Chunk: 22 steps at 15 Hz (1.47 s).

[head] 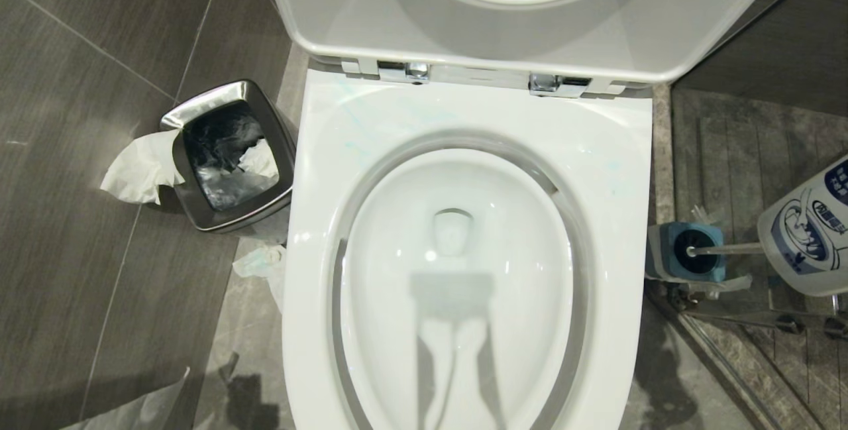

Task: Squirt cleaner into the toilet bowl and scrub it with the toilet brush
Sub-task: Pour in the cleaning agent

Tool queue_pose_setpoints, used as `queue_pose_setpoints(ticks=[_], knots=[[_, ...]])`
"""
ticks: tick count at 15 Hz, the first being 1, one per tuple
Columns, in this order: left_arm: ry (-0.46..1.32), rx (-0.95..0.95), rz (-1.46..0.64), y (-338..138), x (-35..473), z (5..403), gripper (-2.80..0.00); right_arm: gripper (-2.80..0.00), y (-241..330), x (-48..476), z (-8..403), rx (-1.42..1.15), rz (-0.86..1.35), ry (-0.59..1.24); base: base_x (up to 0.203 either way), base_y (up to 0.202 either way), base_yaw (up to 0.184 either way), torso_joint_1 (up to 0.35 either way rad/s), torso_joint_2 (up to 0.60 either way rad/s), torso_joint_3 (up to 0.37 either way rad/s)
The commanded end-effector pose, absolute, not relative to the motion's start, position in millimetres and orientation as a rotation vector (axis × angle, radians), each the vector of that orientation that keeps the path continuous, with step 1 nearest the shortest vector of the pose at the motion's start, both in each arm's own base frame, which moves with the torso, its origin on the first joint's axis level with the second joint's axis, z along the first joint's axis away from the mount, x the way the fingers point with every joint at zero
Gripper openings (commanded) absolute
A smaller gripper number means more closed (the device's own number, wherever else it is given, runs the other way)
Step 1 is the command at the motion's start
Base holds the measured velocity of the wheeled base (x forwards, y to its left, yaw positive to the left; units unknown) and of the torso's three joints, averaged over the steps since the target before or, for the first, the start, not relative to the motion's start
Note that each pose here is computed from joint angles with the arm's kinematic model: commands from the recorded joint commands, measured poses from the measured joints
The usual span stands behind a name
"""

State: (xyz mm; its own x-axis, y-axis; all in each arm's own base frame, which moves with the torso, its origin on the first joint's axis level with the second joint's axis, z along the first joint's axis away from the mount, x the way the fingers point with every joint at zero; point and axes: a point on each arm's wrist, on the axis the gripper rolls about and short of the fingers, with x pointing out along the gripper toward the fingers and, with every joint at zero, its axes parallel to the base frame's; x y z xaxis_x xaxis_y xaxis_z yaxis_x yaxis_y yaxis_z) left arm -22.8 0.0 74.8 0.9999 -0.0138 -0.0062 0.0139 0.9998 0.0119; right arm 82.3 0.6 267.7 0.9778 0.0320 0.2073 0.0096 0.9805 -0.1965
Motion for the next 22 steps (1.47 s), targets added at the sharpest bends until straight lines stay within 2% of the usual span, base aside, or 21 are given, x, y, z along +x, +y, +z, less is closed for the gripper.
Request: queue_pose_setpoints(ticks=[1,11,22], knots=[[0.009,0.009,-0.014,0.0,-22.7,74.3,-2.80,-2.80,0.5,80.3,267.6,-0.200,0.008,-0.212,0.000,0.000,0.000,0.000,0.00,0.000],[0.008,0.011,-0.014,0.0,-22.7,74.4,-2.80,-2.80,0.7,82.4,264.4,-0.259,0.011,-0.194,0.000,0.000,0.000,0.000,0.00,0.013],[0.008,0.008,-0.013,0.0,-22.7,74.4,-2.80,-2.80,0.7,83.8,265.3,-0.265,0.010,-0.191,0.000,0.000,0.000,0.001,0.00,0.193]])
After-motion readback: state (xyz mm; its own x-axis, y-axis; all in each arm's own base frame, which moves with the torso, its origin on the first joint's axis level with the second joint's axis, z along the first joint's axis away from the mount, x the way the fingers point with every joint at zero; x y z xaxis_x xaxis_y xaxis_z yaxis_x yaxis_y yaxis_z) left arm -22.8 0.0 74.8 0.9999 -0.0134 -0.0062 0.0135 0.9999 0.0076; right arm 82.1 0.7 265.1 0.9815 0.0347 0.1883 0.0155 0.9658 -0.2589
